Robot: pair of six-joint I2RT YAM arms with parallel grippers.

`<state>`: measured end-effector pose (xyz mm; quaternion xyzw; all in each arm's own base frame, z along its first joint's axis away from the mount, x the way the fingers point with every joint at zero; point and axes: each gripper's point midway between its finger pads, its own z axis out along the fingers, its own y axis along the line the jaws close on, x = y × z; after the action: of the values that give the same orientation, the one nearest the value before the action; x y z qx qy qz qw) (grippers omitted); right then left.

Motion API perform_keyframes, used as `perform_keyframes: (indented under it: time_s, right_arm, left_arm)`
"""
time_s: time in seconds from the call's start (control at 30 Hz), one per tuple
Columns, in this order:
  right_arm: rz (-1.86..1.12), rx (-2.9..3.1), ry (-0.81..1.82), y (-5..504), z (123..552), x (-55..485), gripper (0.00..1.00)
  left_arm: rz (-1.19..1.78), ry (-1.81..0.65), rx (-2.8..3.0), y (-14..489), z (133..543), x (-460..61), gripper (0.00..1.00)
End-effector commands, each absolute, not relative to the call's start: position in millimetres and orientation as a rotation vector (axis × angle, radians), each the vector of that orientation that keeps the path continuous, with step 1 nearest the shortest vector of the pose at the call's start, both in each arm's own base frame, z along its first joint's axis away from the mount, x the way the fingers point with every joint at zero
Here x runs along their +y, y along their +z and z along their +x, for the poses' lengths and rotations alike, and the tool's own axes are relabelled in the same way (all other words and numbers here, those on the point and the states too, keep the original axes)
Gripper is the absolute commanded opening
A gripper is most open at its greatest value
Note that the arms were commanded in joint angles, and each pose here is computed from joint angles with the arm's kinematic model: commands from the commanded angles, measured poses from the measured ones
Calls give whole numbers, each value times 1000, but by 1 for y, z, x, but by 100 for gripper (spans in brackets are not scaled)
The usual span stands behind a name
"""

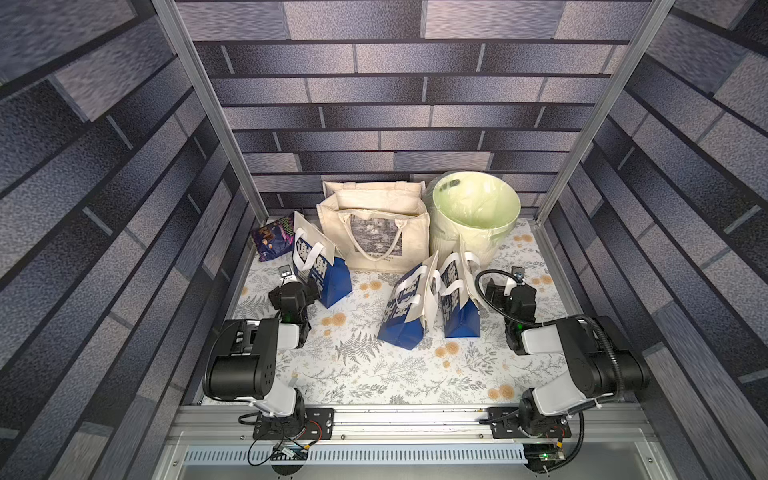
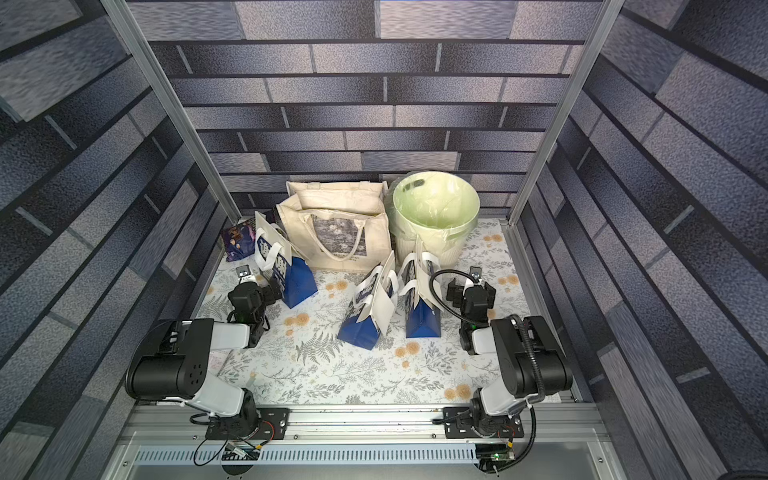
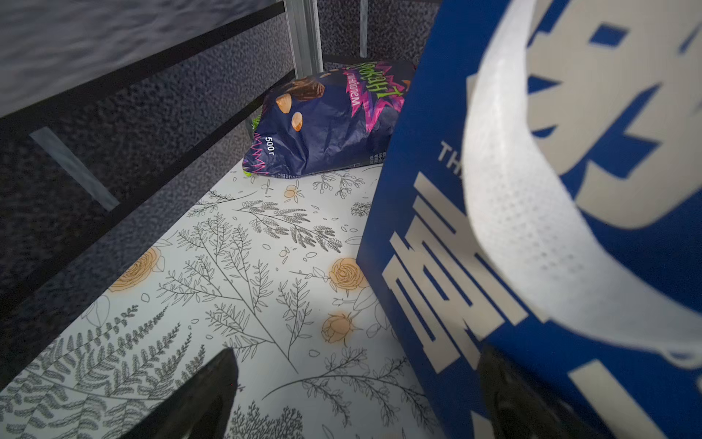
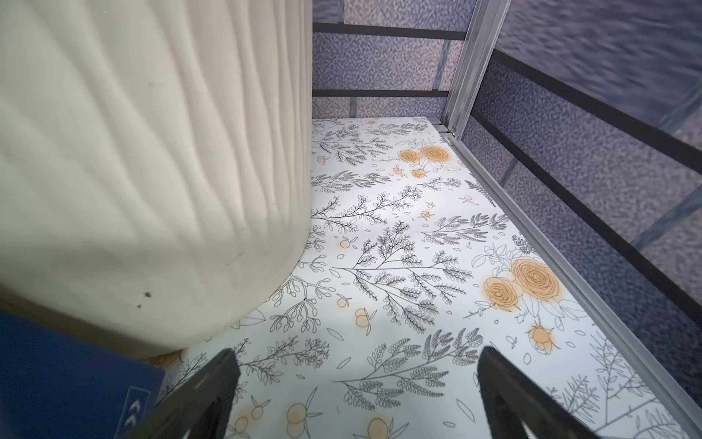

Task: Shred takeout receipts and throw away
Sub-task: Pick up the takeout bag from the center of the board.

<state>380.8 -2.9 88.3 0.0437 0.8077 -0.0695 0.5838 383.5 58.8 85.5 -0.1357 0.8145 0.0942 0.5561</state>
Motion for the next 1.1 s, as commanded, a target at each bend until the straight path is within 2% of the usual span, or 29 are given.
perform_keyframes:
  time_s: [0.0, 0.67, 0.93, 1.07]
  right_arm:
    - [104, 1851, -155, 98, 387, -1, 100]
    - [141, 1851, -175, 98, 387, -8, 100]
    - [170, 1648, -154, 127, 349, -14, 100]
    - [292, 1581, -206, 156, 328, -34, 100]
  left_arm:
    - [-295, 207, 1903, 93, 391, 56, 100]
    - [-296, 205, 1902, 93, 392, 56, 100]
    - [-358, 181, 1842, 112, 374, 67, 100]
    - [-411, 209, 1823, 134, 353, 82, 100]
